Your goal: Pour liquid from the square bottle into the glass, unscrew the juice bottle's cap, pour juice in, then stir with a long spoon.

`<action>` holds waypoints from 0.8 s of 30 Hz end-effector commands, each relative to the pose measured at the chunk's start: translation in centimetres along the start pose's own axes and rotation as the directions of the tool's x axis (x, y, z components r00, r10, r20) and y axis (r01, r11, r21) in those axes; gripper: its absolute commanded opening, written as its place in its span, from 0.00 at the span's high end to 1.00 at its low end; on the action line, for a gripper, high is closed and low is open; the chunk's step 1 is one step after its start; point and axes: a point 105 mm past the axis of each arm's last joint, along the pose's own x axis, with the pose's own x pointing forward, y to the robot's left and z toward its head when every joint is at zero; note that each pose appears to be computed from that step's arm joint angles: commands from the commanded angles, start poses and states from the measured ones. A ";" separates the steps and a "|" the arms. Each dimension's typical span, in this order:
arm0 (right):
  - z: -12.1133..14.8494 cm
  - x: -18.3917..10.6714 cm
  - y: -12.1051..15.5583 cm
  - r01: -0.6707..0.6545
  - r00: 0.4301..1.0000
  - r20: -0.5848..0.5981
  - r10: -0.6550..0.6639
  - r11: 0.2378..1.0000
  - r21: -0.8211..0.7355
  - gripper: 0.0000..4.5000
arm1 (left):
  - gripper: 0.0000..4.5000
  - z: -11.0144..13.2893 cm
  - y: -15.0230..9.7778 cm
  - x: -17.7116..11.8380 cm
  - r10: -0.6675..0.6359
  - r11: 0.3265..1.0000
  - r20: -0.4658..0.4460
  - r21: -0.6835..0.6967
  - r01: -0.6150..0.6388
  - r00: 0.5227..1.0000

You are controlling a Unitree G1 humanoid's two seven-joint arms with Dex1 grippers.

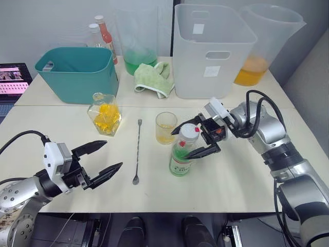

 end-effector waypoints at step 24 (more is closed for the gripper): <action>3.3 0.8 3.0 0.552 0.834 -0.028 -0.551 0.831 0.064 0.72 | 0.00 1.8 0.0 5.8 -0.366 0.930 0.098 -0.002 0.368 0.925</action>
